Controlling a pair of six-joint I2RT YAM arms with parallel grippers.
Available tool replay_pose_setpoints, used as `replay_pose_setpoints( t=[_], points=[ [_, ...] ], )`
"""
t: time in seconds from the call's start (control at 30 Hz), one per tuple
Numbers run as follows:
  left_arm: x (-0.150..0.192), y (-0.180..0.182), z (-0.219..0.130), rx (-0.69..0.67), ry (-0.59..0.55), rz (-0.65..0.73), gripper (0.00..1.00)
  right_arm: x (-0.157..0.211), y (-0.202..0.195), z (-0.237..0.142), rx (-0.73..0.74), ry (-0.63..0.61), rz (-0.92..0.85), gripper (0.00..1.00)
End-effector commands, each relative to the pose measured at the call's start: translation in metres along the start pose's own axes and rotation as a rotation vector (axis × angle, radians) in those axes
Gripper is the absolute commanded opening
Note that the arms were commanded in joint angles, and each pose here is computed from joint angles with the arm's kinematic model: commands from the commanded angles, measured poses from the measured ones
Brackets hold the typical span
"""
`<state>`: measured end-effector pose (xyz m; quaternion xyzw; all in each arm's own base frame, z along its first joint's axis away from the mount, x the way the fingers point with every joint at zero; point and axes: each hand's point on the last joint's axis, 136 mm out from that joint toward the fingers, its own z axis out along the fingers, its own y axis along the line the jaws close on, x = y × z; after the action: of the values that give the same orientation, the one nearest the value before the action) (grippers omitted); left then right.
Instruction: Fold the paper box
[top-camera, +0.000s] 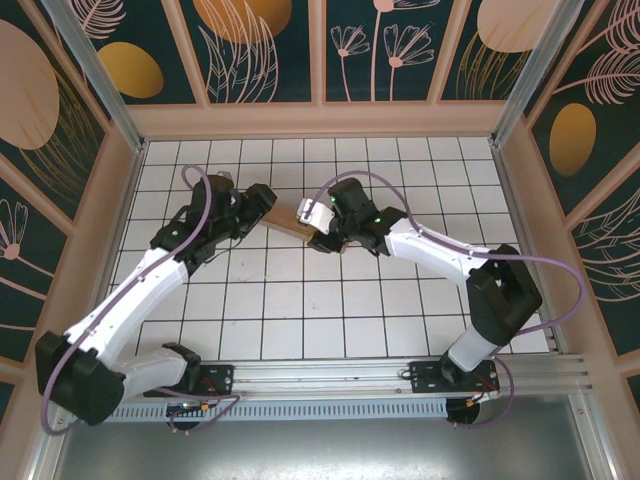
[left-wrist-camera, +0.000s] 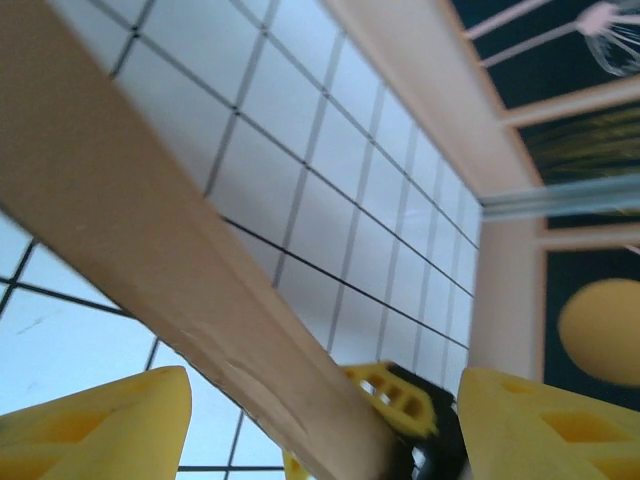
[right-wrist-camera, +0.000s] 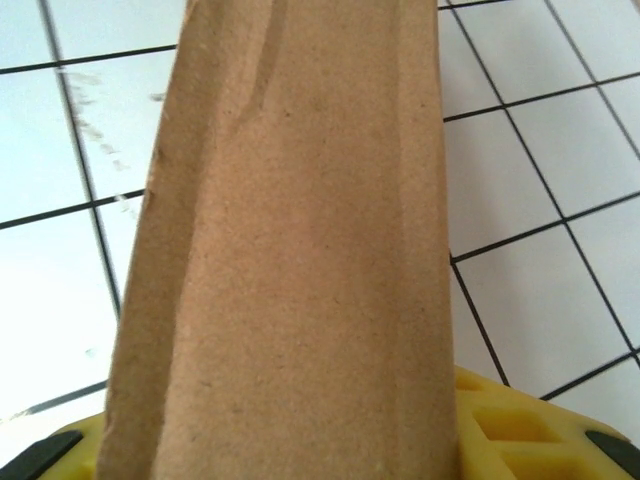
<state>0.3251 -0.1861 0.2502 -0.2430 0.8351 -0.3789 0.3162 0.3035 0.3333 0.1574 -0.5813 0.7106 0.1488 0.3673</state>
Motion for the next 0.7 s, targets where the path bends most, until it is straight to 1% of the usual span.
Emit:
replay_pose_setpoints(
  t=[0.0, 0.13, 0.23, 0.33, 0.4, 0.47, 0.53, 0.67],
  points=[
    [0.009, -0.026, -0.016, 0.141, 0.042, 0.158, 0.70, -0.013, 0.009, -0.014, -0.154, -0.052, -0.049, 0.36],
    [0.014, -0.053, -0.035, 0.244, 0.077, 0.282, 0.67, -0.003, 0.008, -0.012, -0.219, -0.017, -0.051, 0.38],
    [0.009, -0.069, -0.046, 0.254, 0.070, 0.362, 0.65, 0.003, 0.012, -0.011, -0.244, -0.007, -0.066, 0.39],
    [0.000, -0.081, -0.054, 0.271, 0.043, 0.396, 0.64, 0.009, 0.015, -0.012, -0.256, -0.007, -0.073, 0.40],
    [-0.008, -0.082, -0.052, 0.276, 0.032, 0.380, 0.64, 0.010, 0.013, -0.014, -0.260, -0.024, -0.064, 0.40],
    [-0.013, -0.080, -0.043, 0.297, 0.037, 0.345, 0.64, 0.010, 0.013, -0.015, -0.276, -0.043, -0.048, 0.41],
    [-0.017, -0.068, -0.028, 0.288, 0.038, 0.300, 0.64, 0.011, 0.013, -0.013, -0.283, -0.047, -0.034, 0.42],
    [-0.012, -0.044, 0.007, 0.278, 0.068, 0.228, 0.63, 0.015, 0.011, -0.008, -0.294, -0.035, -0.013, 0.42]
  ],
)
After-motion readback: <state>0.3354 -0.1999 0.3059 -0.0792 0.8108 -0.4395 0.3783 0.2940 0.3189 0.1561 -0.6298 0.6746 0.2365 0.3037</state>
